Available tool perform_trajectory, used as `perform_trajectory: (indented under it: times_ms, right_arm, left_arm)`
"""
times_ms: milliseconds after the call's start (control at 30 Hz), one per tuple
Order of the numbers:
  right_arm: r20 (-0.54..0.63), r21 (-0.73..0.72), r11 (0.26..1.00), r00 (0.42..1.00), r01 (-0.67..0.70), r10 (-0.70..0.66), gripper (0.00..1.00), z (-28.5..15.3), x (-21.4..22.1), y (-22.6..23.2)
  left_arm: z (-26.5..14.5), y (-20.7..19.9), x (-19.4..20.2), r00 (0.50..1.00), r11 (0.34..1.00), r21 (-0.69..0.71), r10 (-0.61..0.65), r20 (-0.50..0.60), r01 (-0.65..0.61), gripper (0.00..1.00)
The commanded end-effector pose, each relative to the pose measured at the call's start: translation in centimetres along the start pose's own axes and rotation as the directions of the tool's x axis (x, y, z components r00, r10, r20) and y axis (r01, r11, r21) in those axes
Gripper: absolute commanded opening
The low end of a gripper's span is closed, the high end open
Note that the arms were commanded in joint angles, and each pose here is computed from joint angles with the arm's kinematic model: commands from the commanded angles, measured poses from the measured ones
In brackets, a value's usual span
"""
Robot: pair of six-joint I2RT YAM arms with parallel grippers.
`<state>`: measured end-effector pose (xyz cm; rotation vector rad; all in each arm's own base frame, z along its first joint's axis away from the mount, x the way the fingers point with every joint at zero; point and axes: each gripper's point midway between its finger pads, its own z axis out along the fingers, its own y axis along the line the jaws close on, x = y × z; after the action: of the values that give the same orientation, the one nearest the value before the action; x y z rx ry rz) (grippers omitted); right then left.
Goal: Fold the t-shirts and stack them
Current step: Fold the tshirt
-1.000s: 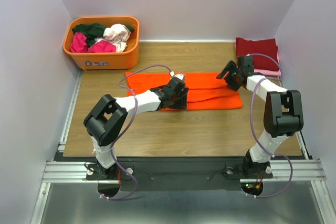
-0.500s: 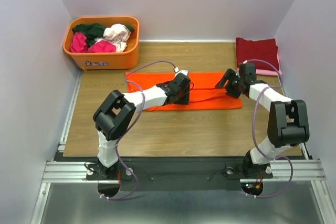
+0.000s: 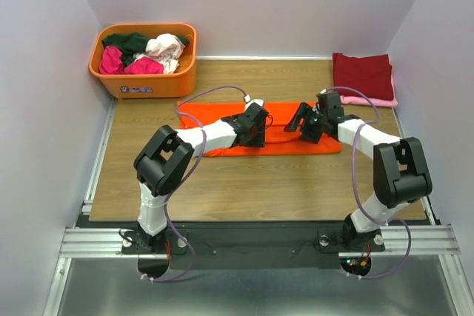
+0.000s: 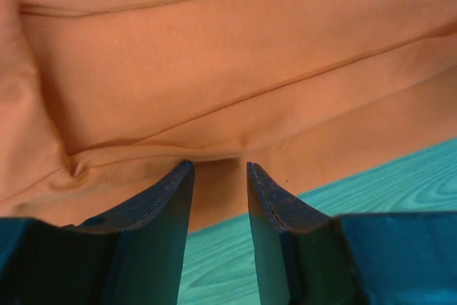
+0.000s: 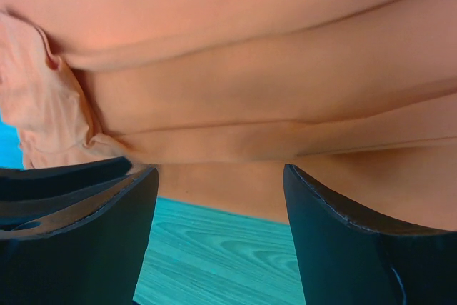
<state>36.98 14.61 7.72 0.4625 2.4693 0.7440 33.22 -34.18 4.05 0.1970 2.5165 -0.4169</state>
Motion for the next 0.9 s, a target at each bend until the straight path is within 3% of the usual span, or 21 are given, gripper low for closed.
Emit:
perform_trajectory:
  times_ms: [0, 300, 667, 867]
  right_arm:
    - [0.018, 0.005, 0.999, 0.999, -0.033, 0.033, 0.76, 0.9, 0.3, 1.3]
    - [0.015, 0.040, 0.997, 0.997, -0.070, 0.070, 0.77, 2.2, 1.5, 1.6]
    - [0.013, 0.049, 0.994, 0.995, -0.095, 0.095, 0.76, 3.7, 2.4, 2.6]
    - [0.049, 0.020, 0.995, 0.994, -0.099, 0.098, 0.76, 4.6, 0.4, 4.4]
  left_arm:
    - [-4.0, 0.4, -3.6, 0.992, 0.999, 0.013, -0.044, 0.114, 0.043, 0.48]
    - [-7.8, 3.3, -4.8, 0.977, 0.995, 0.008, -0.100, 0.187, 0.100, 0.51]
    - [-10.1, 7.9, -2.5, 0.971, 0.988, -0.034, -0.138, 0.196, 0.148, 0.51]
    - [-11.9, 10.7, -0.6, 0.964, 0.980, -0.064, -0.169, 0.206, 0.186, 0.51]
